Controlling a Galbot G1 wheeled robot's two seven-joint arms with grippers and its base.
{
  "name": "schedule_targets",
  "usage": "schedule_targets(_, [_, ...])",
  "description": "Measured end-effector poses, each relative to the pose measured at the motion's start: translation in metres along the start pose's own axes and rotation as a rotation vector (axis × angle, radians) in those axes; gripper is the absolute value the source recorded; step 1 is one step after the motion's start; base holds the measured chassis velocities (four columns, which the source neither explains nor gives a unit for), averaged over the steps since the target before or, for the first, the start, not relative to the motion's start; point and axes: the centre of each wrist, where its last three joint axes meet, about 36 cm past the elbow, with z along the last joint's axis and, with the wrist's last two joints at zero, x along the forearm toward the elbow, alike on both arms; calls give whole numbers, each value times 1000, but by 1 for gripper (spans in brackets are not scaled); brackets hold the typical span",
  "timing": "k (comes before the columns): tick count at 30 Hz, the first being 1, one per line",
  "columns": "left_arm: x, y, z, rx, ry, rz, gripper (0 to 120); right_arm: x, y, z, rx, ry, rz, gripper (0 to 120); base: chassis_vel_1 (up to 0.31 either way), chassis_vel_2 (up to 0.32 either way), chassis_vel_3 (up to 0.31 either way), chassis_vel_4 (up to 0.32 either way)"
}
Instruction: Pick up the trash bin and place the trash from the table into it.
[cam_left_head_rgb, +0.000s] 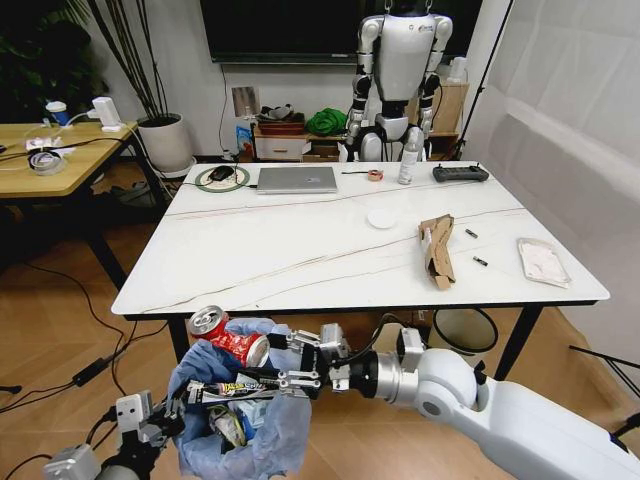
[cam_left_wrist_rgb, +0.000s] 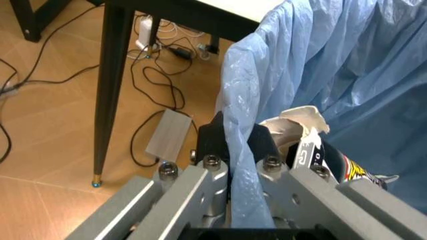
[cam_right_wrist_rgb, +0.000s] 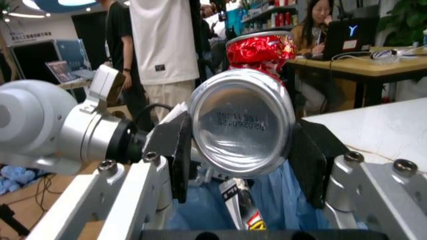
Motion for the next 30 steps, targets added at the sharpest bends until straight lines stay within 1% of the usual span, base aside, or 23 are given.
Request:
schedule_targets(5, [0,0,-1,2,1,4,0,5,-6,4,-5,26,-40,43,0,0,0,0])
schedule_targets(6, [0,-1,-1,2,0,5,0,7,-7,4,-5,31,-44,46,0,0,0,0])
schedule_targets(8, [-1,-1,-2,2,0,6,0,8,-7,6,-5,35,-40,53,0,0,0,0])
schedule_targets(10, [-1,-1,-2,1,0,7,0,8,-8,6,-6,37,-38,55,0,0,0,0])
schedule_targets(13, [-1,-1,-2,0,-1,8,0,11,-8,9,-7,44,-26,69,0,0,0,0])
schedule_targets(15, [-1,-1,-2,0,-1,8,0,11,-8,9,-7,44,-26,69,0,0,0,0])
schedule_targets(16, [-2,-1,-2,0,-1,10,0,15,-8,12,-9,51,-15,82,0,0,0,0])
schedule_targets(17, [-2,-1,-2,0,-1,10,0,15,-8,12,-9,51,-15,82,0,0,0,0])
schedule_targets(19, [-2,-1,-1,1,1,9,0,17,-11,9,-1,42,1,90,0,0,0,0])
schedule_targets(21, [-3,-1,-1,0,5,12,0,22,-18,-1,20,8,45,98,0,0,0,0])
schedule_targets(23, [-3,-1,-1,0,5,13,0,22,-19,-3,23,3,51,98,0,0,0,0])
schedule_targets(24, [-4,-1,0,-2,8,15,0,30,-30,-18,44,-43,145,100,0,0,0,0])
schedule_targets(26, [-4,0,0,-1,10,16,0,40,-43,-29,45,-78,244,100,0,0,0,0])
schedule_targets(28, [-4,0,2,-2,17,19,0,62,-66,-44,52,-93,434,100,0,0,0,0])
schedule_targets(29, [-3,1,2,-3,20,20,0,70,-74,-49,61,-90,507,100,0,0,0,0])
schedule_targets(30, [-3,1,2,-3,20,20,0,70,-74,-49,61,-90,507,100,0,0,0,0])
